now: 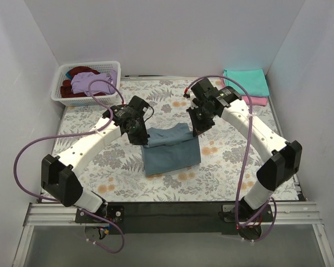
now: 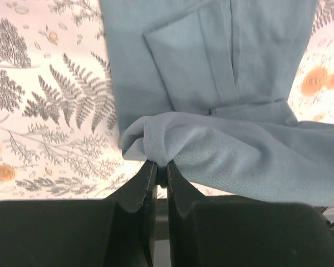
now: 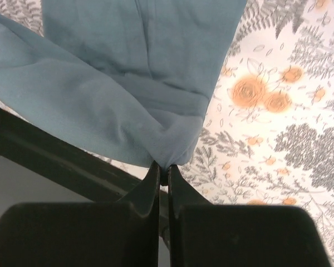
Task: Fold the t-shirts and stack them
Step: Fold the tshirt
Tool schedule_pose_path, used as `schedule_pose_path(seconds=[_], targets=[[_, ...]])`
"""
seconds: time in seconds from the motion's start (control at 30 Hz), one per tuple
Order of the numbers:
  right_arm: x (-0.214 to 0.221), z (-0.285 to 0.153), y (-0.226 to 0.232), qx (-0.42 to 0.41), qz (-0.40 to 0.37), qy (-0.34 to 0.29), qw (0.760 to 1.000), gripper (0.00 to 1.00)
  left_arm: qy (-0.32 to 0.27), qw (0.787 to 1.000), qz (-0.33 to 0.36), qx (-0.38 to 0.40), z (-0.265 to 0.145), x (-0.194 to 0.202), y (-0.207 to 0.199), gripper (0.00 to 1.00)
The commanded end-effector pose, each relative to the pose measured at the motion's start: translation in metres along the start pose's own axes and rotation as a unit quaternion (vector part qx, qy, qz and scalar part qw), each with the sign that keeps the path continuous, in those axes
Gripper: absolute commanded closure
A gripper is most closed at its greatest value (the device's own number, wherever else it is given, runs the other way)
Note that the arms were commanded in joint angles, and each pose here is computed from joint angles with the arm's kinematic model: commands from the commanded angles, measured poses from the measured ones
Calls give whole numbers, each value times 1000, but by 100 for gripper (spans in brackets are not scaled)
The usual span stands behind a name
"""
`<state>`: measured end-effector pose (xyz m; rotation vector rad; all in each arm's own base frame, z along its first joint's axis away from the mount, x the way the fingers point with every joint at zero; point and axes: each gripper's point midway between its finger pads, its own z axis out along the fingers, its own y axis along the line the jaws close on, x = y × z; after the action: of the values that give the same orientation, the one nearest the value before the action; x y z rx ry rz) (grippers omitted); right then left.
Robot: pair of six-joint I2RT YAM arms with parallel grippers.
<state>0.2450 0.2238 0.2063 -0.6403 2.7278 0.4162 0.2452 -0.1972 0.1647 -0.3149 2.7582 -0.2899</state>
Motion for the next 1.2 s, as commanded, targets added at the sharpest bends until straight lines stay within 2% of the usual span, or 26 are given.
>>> schedule_pose_path(seconds=[0.0,0.27,0.6,0.77,0.83,1.0,1.1,1.13,1.17], targets=[[-26,5,-6,-11,-28,-11,999,99,-12,1000,8,23,10,-20,-2,100],[-58,60,-28,-22,-20,8,1000,99,-6,1000,-19,-1,58,-48,17,100],[-76,122,-62,-17,1,12,1000,99,3,998,-58,-33,111,-58,42,100],[-85,136,-70,-11,10,-8,1000,99,-30,996,-65,-51,118,-73,47,100],[-88,139,-73,-6,15,-17,1000,89,-34,996,-65,-51,119,-75,47,99],[-89,130,-75,2,27,-45,999,67,-52,996,-60,-28,111,-83,39,88],[-93,115,-77,18,39,-77,996,63,-67,996,-60,-12,97,-87,35,77],[-99,104,-76,22,43,-102,994,61,-77,995,-63,0,89,-88,32,64],[-101,99,-77,25,46,-114,992,61,-86,994,-63,11,82,-89,30,57]])
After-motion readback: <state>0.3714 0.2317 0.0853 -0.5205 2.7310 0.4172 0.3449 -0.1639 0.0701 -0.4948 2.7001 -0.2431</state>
